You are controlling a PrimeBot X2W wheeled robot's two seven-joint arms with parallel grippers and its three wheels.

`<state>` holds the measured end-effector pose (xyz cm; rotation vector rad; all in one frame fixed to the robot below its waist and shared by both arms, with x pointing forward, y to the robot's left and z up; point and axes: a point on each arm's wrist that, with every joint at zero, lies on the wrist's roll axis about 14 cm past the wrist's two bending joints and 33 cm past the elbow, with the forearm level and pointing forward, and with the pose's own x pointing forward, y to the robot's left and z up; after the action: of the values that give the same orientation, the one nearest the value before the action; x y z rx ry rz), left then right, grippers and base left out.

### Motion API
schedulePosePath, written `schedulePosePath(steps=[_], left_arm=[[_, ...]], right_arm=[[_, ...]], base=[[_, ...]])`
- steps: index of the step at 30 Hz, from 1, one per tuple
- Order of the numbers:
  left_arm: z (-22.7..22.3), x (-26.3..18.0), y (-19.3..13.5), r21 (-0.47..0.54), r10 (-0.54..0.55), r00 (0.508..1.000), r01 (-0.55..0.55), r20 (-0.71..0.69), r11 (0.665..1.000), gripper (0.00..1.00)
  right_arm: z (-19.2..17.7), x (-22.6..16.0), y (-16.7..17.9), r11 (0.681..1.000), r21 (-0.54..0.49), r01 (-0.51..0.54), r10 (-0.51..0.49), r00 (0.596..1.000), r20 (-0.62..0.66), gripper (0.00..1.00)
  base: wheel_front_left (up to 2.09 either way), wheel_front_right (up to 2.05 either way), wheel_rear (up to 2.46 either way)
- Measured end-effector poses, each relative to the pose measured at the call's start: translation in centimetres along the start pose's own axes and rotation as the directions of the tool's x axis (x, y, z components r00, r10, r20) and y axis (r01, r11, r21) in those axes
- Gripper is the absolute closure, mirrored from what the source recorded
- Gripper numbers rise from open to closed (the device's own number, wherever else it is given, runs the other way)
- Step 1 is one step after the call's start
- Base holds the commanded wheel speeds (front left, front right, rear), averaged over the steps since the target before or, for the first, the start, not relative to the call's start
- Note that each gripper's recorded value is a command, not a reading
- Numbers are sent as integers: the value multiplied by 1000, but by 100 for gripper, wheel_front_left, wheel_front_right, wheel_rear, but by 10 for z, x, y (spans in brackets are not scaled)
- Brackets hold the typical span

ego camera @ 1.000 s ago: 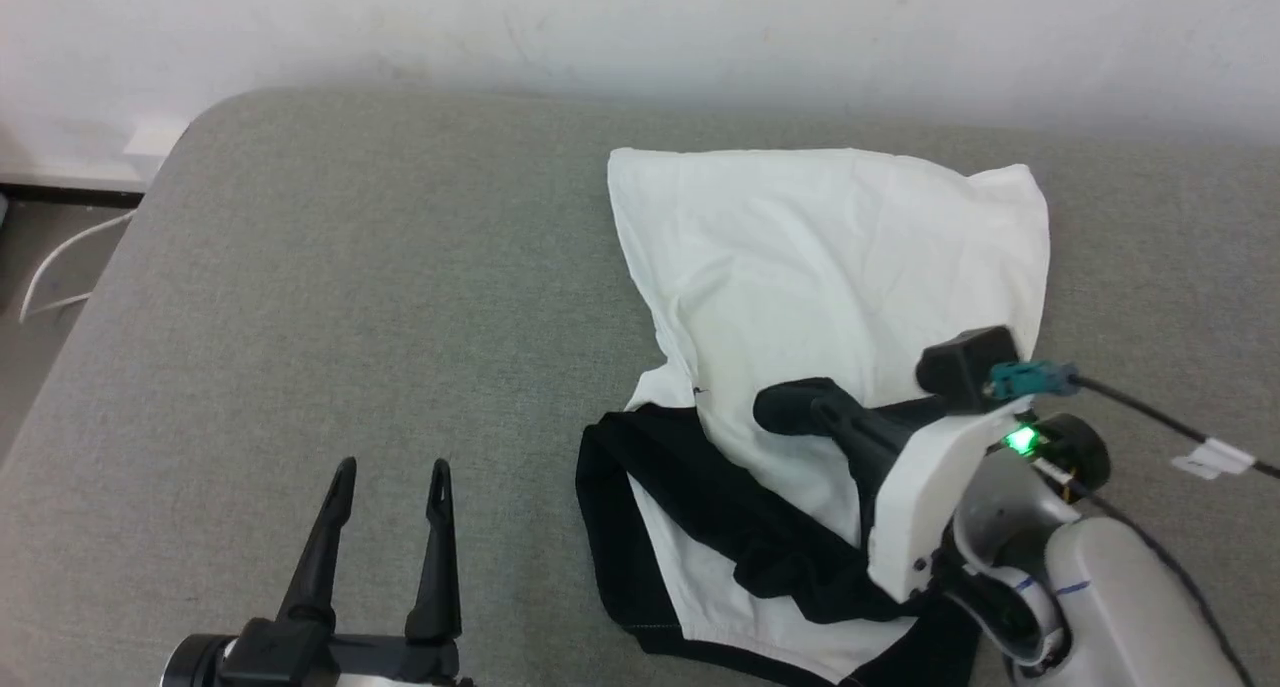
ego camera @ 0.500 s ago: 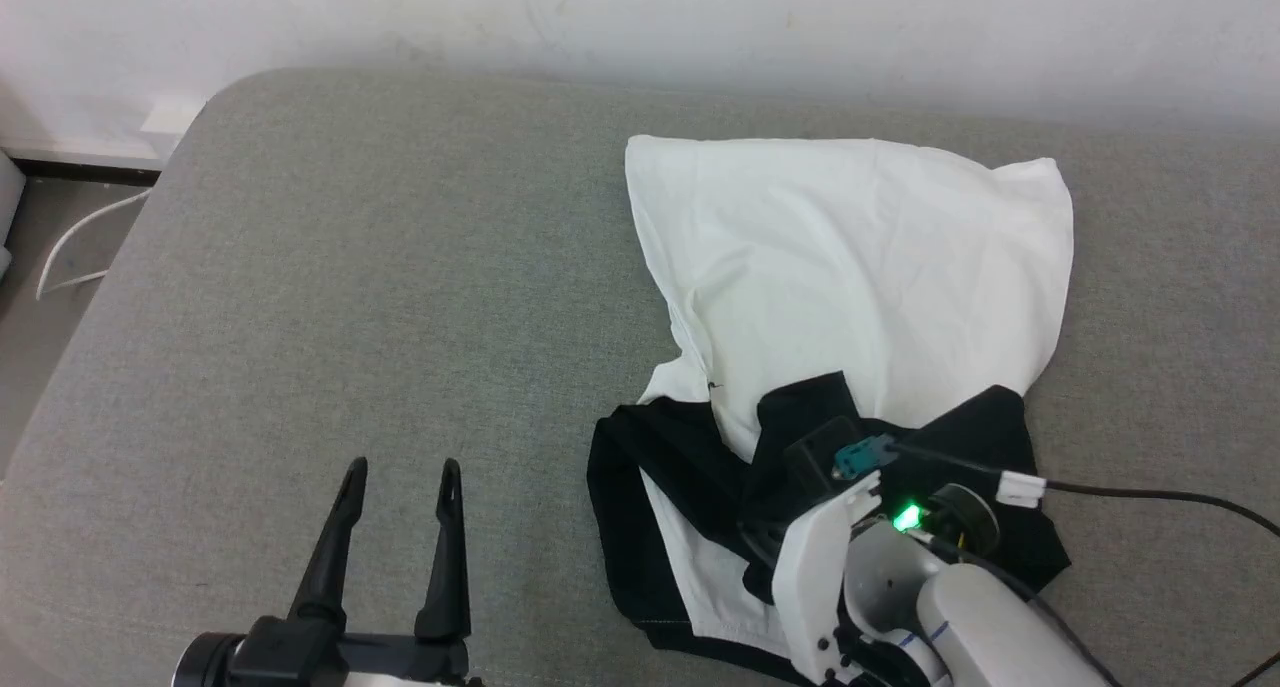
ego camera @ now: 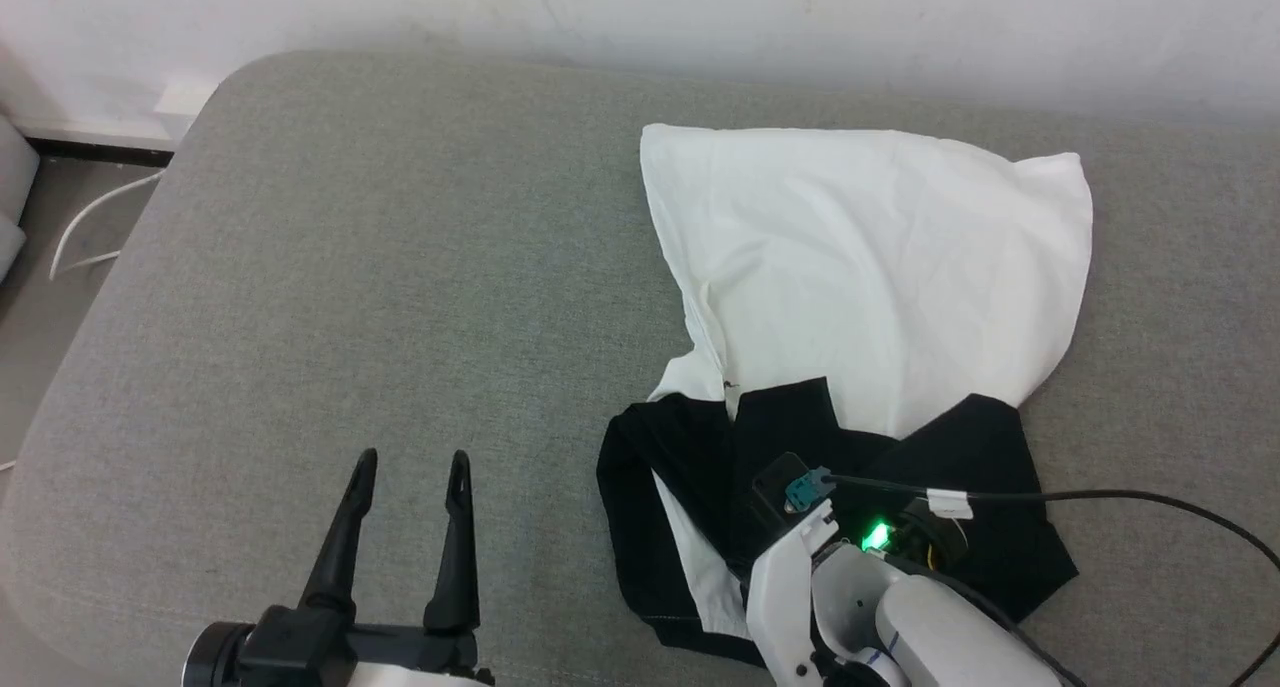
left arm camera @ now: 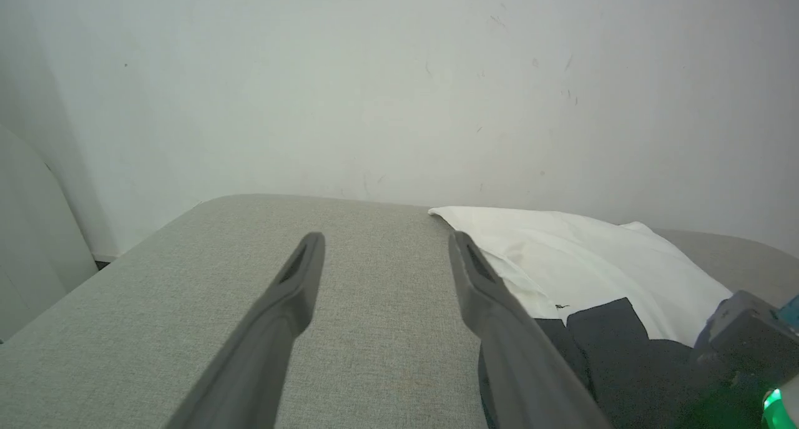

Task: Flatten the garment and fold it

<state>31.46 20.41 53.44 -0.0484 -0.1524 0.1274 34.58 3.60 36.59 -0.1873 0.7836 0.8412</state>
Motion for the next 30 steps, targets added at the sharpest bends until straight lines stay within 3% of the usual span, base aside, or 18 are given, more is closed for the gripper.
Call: schedulePosePath(steps=[3, 4, 5, 6, 14, 22, 26, 30], left_arm=[[-1, 0, 0, 1, 1, 1000, -1, -2, 1000, 0], [-1, 0, 0, 1, 1, 1000, -1, -2, 1000, 0], [-1, 0, 0, 1, 0, 1000, 0, -3, 1000, 0], [-1, 1, 0, 1, -1, 1000, 1, -2, 1000, 0], [2, 2, -4, -4, -14, 1000, 14, 10, 1000, 0], [6, 1, -11, -11, -44, 999, 45, 24, 999, 0], [10, 1, -15, -8, -62, 997, 62, 40, 998, 0], [18, 2, -20, -8, -79, 995, 80, 66, 997, 0]], right_arm=[[1, 2, -4, 1000, 13, 9, -9, 1000, 6, 100], [1, 2, -6, 1000, 17, 17, -17, 1000, 4, 92], [2, 3, -8, 999, 23, 24, -24, 1000, 5, 51], [5, 3, -11, 999, 33, 32, -32, 999, 15, 0], [30, -14, -46, 983, 145, 111, -125, 987, 96, 0], [57, -76, -87, 927, 331, 177, -272, 924, 269, 0], [61, -121, -101, 886, 409, 218, -381, 845, 376, 0], [55, -172, -121, 823, 493, 280, -523, 712, 468, 0]], base=[[0, 0, 0], [0, 0, 0], [0, 0, 0], [0, 0, 0], [0, 0, 0], [0, 0, 0], [0, 0, 0], [0, 0, 0]])
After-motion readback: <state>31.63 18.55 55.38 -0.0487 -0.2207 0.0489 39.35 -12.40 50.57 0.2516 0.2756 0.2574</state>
